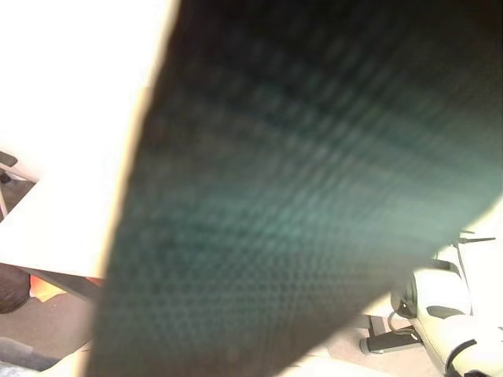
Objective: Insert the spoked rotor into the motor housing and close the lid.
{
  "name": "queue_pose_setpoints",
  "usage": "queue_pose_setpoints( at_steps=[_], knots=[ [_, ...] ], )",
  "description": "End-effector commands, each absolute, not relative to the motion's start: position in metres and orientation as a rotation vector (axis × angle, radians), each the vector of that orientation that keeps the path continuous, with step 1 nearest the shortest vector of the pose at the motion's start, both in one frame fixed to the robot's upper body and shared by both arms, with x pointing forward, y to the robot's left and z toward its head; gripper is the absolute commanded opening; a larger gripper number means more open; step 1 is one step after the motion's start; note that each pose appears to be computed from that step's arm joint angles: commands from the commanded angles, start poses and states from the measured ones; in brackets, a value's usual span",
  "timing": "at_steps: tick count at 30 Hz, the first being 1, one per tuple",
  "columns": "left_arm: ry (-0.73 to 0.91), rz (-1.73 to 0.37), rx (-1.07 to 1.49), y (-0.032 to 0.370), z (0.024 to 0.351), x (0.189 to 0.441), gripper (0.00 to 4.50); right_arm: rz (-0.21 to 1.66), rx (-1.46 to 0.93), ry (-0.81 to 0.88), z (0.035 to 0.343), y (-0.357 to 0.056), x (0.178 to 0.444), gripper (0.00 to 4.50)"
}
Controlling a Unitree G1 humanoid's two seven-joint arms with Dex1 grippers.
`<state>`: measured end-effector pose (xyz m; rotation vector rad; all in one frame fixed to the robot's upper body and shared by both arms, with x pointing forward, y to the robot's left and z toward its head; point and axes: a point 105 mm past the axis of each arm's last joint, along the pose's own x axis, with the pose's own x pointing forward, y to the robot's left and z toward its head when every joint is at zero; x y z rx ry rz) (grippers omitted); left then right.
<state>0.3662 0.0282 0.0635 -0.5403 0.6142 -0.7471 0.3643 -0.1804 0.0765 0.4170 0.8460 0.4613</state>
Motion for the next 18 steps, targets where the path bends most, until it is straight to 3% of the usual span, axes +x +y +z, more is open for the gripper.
queue_pose_setpoints(
  at_steps=[1,10,18],
  knots=[
    [0.723,-0.742,-0.507,0.024,0.04,0.355,0.0,0.381,0.308,0.826,0.071,-0.199,0.368,4.49],
    [0.724,-0.753,-0.501,0.021,0.04,0.355,0.0,0.286,0.128,0.769,0.061,-0.219,0.375,4.49],
    [0.719,-0.754,-0.51,0.018,0.041,0.356,0.0,0.212,0.143,0.711,0.07,-0.228,0.383,4.49]
  ],
)
